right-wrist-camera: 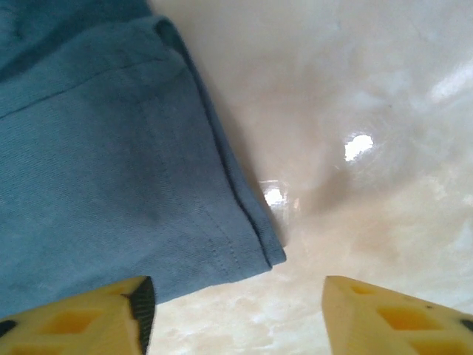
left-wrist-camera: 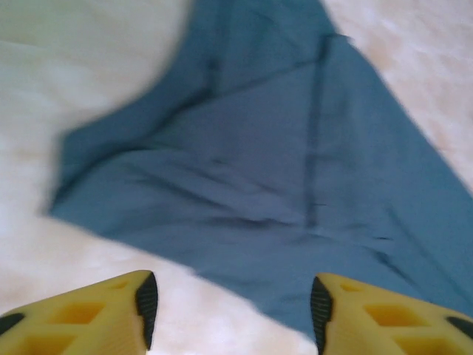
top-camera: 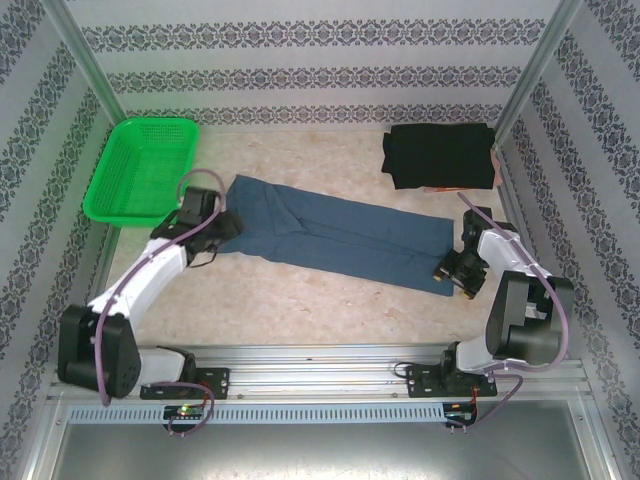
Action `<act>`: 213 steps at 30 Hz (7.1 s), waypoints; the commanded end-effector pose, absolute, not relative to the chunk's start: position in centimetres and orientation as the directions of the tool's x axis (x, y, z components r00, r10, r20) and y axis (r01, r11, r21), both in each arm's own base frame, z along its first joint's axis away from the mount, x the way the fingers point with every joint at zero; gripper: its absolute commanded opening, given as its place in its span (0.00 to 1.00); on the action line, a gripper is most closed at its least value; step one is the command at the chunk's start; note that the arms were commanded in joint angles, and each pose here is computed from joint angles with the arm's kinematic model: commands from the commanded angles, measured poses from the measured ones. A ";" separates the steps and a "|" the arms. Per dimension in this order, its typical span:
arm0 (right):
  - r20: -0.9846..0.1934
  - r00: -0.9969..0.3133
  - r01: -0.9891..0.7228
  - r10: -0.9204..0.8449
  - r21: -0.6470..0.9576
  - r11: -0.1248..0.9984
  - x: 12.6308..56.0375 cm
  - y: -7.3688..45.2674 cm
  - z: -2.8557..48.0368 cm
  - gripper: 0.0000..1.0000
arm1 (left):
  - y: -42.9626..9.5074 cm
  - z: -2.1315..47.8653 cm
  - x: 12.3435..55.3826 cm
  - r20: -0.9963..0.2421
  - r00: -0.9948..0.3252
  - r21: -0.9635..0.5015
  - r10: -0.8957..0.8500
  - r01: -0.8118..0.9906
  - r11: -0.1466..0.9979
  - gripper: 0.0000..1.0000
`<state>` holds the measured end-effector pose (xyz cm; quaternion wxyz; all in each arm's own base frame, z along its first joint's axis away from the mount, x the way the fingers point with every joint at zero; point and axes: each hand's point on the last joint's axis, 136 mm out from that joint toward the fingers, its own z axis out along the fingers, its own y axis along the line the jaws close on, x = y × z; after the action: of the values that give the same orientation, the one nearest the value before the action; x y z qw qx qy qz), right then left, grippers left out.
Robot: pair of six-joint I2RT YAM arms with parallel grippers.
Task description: Fold and stack the t-shirts
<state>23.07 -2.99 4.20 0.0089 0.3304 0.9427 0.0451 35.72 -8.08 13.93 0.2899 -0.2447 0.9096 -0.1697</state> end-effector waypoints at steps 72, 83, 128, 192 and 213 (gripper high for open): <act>-0.319 -0.899 0.106 0.299 0.504 0.857 29.5 7.8 15.4 0.98 | -16.6 4.3 42.7 -0.080 -0.691 -0.595 -0.718 -0.545 0.591 0.53; -0.319 -0.896 0.120 0.308 0.494 0.861 29.2 7.5 15.1 0.98 | -18.4 5.0 44.9 -0.074 -0.705 -0.652 -0.705 -0.501 0.569 0.41; -0.298 -0.898 0.154 0.325 0.480 0.864 29.6 7.1 13.8 0.98 | -24.3 7.0 52.0 -0.087 -0.812 -0.759 -0.578 -0.321 0.566 0.00; 0.311 -0.742 0.666 0.594 0.442 0.601 24.1 32.3 2.0 0.74 | -19.6 -1.8 67.6 -0.176 -0.764 -0.768 -0.620 -0.287 0.573 0.53; -0.107 -0.972 0.150 0.211 0.412 0.899 20.8 19.9 14.6 0.83 | -16.8 28.5 41.3 -0.387 -0.773 -0.763 -0.503 -0.037 0.645 0.79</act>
<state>23.74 25.07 19.02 0.1053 0.1625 0.9325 0.3049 47.84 -16.48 30.11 0.3200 -0.1720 0.8280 -0.4272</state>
